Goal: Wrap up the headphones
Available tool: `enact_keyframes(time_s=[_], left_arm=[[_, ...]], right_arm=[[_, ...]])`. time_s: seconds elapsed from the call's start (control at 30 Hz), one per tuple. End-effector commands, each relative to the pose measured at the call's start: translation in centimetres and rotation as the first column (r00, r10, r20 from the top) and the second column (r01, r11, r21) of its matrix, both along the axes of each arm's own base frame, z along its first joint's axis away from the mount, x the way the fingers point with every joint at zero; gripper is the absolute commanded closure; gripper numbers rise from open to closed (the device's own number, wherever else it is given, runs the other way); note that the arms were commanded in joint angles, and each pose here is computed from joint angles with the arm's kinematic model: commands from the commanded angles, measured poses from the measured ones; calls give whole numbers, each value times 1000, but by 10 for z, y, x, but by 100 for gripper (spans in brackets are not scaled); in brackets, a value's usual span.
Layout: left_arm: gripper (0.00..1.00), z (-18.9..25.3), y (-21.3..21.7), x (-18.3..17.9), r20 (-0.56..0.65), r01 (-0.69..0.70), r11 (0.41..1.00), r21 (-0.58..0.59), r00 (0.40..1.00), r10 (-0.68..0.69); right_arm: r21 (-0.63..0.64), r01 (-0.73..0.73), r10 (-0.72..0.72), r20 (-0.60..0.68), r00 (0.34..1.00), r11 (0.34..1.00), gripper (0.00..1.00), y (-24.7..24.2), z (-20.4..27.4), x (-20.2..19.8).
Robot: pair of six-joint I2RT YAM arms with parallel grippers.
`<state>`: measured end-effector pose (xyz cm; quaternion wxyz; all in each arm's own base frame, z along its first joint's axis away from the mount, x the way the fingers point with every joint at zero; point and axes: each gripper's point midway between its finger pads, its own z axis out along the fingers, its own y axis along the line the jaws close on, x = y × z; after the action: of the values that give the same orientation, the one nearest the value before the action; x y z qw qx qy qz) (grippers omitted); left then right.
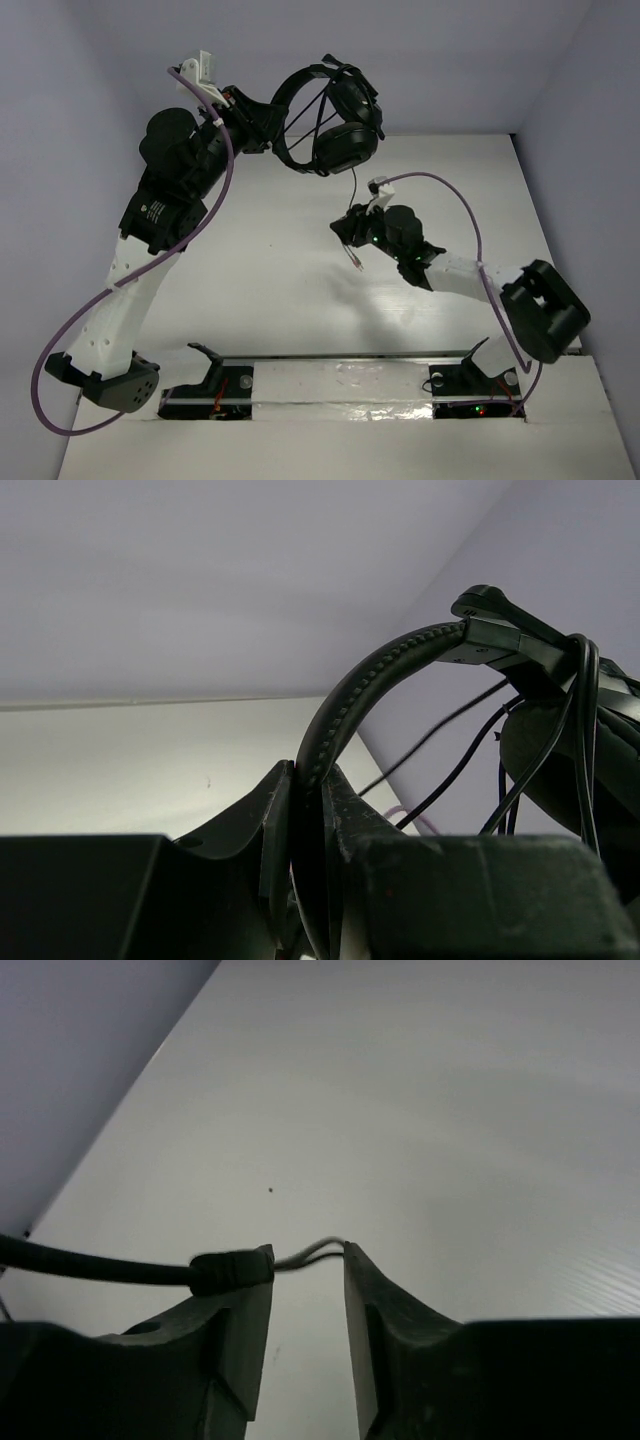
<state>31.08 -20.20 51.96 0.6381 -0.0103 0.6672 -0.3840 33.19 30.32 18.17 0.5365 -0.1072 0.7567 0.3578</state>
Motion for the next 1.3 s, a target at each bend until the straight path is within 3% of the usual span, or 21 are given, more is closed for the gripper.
enact_keyframes(time_s=[0.0, 0.13, 0.3, 0.33, 0.4, 0.47, 0.73, 0.83, 0.87, 0.97, 1.13, 1.27], left_arm=[[100, 48, 5, -18, 120, 31, 993, -110, 993, -18], [100, 51, 17, -21, 129, -15, 995, -95, 991, 27], [100, 50, 16, -26, 126, 3, 993, -122, 992, 13], [100, 51, 17, -28, 127, 7, 992, -125, 992, 9], [100, 52, 16, -30, 128, 13, 993, -120, 992, 2], [100, 53, 17, -31, 130, 12, 993, -114, 992, 3], [100, 55, 15, -32, 138, 28, 992, -121, 990, -11], [100, 56, 15, -34, 139, 31, 992, -123, 990, -14], [100, 55, 16, -32, 134, 19, 992, -125, 991, -2], [100, 57, 25, -30, 137, -30, 991, -129, 989, 48], [100, 47, 40, -6, 112, -167, 978, -129, 977, 181], [100, 26, 66, 25, 81, -371, 919, -134, 920, 383]], right_arm=[[132, -111, 100, 87, 991, 985, 63, 38, 38, 4], [237, -214, 182, 150, 972, 948, 64, 52, 54, -13], [252, -201, 145, 223, 964, 947, 75, 62, 64, 3], [245, -195, 136, 236, 962, 950, 72, 62, 67, 6], [183, -185, 143, 220, 965, 965, 47, 64, 63, 12], [168, -161, 126, 199, 972, 973, 34, 63, 61, 16], [147, -8, -13, 143, 990, 989, 32, 46, 41, 35], [158, -34, 9, 157, 988, 987, 48, 50, 43, 33], [169, -65, 36, 169, 985, 984, 72, 54, 47, 29], [184, -105, 78, 149, 986, 977, 98, 57, 44, 20], [160, -178, 166, 87, 982, 971, 100, 71, 26, -21], [77, -175, 178, -37, 983, 982, 100, 74, 3, -48]])
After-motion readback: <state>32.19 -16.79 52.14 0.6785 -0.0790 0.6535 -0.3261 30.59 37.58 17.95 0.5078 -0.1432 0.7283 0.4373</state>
